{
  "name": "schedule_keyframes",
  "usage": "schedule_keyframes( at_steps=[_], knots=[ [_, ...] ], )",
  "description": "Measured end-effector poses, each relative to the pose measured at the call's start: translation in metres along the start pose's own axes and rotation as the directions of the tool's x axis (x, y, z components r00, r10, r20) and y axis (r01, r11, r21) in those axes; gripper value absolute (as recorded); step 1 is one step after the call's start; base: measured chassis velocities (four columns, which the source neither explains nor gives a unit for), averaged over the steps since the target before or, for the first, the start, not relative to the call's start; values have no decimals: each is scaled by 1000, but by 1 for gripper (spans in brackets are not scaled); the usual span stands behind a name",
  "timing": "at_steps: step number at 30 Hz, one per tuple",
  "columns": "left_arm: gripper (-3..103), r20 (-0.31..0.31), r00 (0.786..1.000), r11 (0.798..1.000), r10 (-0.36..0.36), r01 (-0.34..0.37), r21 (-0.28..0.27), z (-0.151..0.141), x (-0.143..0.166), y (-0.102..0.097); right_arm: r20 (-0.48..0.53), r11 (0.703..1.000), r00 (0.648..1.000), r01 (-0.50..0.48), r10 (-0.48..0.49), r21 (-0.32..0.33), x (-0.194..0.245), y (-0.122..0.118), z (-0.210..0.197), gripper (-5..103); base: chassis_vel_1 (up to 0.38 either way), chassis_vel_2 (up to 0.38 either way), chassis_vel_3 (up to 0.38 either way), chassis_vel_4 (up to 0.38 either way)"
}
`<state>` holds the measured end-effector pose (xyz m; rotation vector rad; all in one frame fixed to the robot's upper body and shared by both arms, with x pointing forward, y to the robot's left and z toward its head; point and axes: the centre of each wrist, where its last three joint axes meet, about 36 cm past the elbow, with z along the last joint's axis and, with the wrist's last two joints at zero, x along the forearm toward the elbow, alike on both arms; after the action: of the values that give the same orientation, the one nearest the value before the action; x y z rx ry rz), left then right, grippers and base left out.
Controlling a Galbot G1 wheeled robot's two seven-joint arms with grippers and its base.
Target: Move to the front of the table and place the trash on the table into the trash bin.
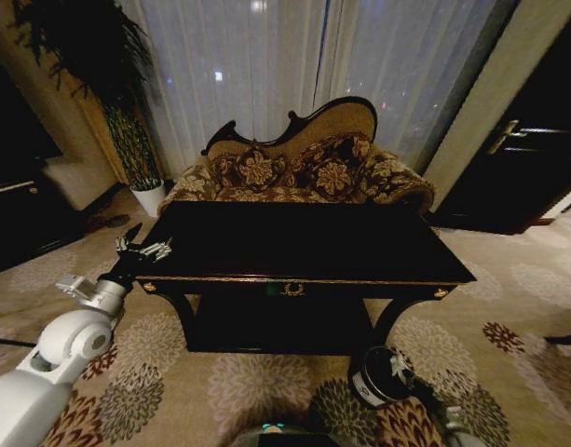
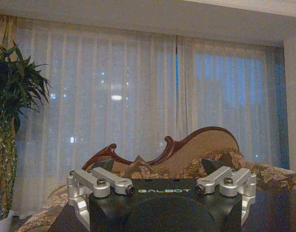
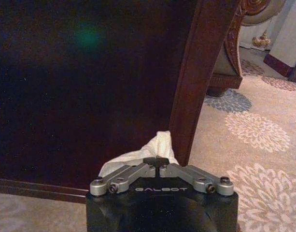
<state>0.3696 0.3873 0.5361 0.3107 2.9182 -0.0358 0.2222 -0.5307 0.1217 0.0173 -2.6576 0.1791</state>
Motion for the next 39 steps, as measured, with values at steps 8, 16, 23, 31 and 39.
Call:
schedule_keyframes(
  at_steps=[8,16,23,31,39],
  knots=[
    [100,0,1000,1000,0,0,0,0,0,0,-6,1000,1000,-2,2,1,-7,-1,-1,0,0,0,0,0],
    [100,0,1000,1000,0,0,0,0,0,0,-20,1000,1000,6,-6,8,-4,0,3,27,0,0,0,0],
    [100,0,1000,1000,0,0,0,0,0,0,-9,1000,1000,2,-2,4,-4,-1,-1,54,0,0,0,0],
    [100,0,1000,1000,0,0,0,0,0,0,5,1000,1000,-10,10,-5,12,-3,-3,81,0,0,0,0],
    [100,0,1000,1000,0,0,0,0,0,0,98,997,995,3,4,-75,68,-6,-19,100,0,0,0,0]
  ],
)
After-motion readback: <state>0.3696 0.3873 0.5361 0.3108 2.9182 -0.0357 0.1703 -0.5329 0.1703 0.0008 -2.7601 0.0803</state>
